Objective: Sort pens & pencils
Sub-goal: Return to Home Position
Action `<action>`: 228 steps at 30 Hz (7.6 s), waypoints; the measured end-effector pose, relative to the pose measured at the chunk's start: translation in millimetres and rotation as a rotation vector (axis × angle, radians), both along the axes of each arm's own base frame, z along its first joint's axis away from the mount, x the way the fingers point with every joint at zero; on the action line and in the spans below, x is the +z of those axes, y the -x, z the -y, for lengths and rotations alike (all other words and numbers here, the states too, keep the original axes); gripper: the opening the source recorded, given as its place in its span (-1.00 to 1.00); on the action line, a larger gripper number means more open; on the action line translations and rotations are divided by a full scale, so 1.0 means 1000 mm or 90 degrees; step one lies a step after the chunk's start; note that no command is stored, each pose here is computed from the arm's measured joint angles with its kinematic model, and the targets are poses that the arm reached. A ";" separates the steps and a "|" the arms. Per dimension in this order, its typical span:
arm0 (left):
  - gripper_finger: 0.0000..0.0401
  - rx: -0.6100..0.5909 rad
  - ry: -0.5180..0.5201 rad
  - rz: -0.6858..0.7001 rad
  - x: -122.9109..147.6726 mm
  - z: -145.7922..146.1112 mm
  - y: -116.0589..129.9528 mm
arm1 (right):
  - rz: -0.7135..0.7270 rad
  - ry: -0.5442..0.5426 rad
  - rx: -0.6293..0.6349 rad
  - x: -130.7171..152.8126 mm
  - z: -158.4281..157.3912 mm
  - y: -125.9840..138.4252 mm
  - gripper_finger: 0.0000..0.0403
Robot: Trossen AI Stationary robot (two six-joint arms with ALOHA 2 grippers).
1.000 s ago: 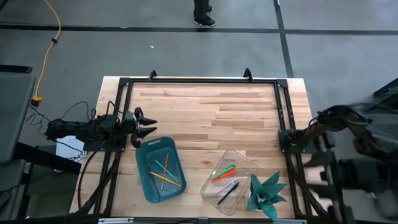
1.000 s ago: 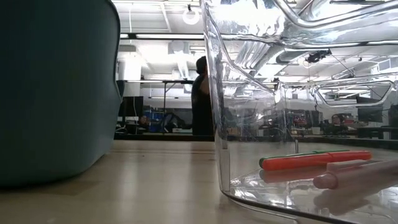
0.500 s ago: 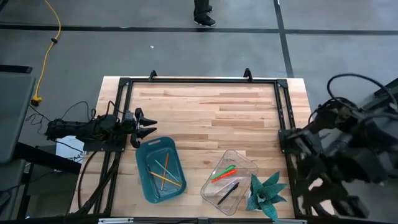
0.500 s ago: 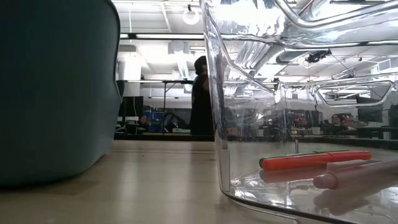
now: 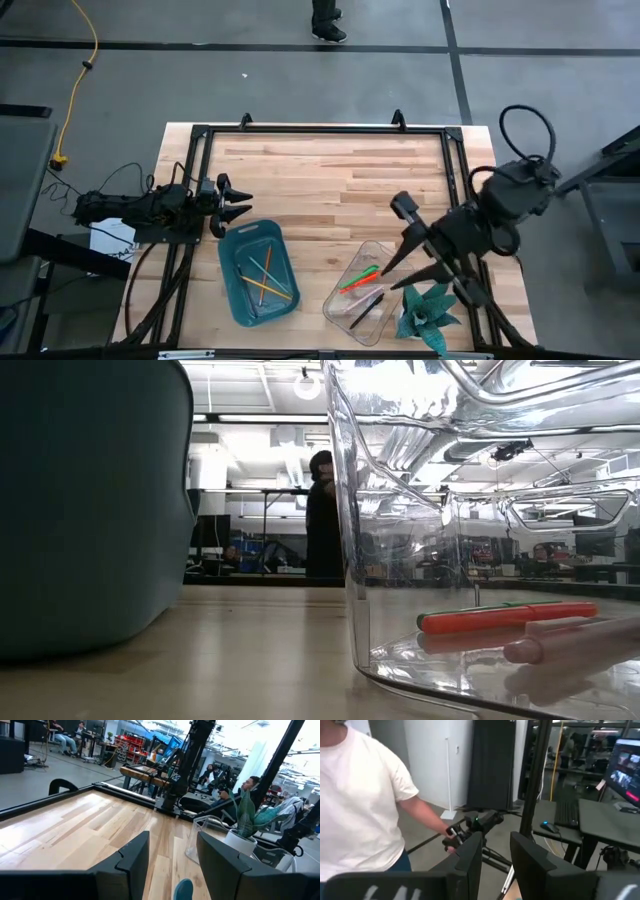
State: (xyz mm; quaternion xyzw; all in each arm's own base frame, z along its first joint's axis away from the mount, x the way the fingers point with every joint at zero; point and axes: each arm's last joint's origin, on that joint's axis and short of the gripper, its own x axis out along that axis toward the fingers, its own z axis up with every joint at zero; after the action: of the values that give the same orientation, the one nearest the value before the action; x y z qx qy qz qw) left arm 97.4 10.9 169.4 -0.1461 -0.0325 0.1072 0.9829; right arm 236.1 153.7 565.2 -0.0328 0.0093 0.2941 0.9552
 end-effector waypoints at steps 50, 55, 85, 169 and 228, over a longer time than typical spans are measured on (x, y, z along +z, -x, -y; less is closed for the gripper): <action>-0.24 0.008 0.000 0.000 0.000 0.000 0.000 | 0.127 -0.024 -0.252 0.047 0.130 0.096 -0.54; -0.24 0.008 0.000 0.000 0.000 0.000 0.000 | 0.130 -0.025 -0.200 0.047 0.128 0.099 -0.54; -0.24 0.005 0.000 0.000 0.000 0.000 0.000 | 0.433 -0.134 -0.211 -0.033 0.125 0.127 -0.54; -0.24 -0.024 -0.137 -0.033 -0.001 0.001 0.000 | -0.130 -0.049 -0.213 -0.415 0.126 0.130 -0.54; -0.24 -0.022 -0.448 0.037 0.017 0.004 0.001 | -0.282 0.063 -0.213 -0.442 0.123 0.120 -0.54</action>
State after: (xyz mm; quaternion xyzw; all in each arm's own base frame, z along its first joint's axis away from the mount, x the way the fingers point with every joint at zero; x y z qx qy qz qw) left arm 95.9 7.2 186.4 0.1980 -0.0930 0.0689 0.9734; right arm 115.7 30.2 123.0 -0.0120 0.2377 0.1314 0.9623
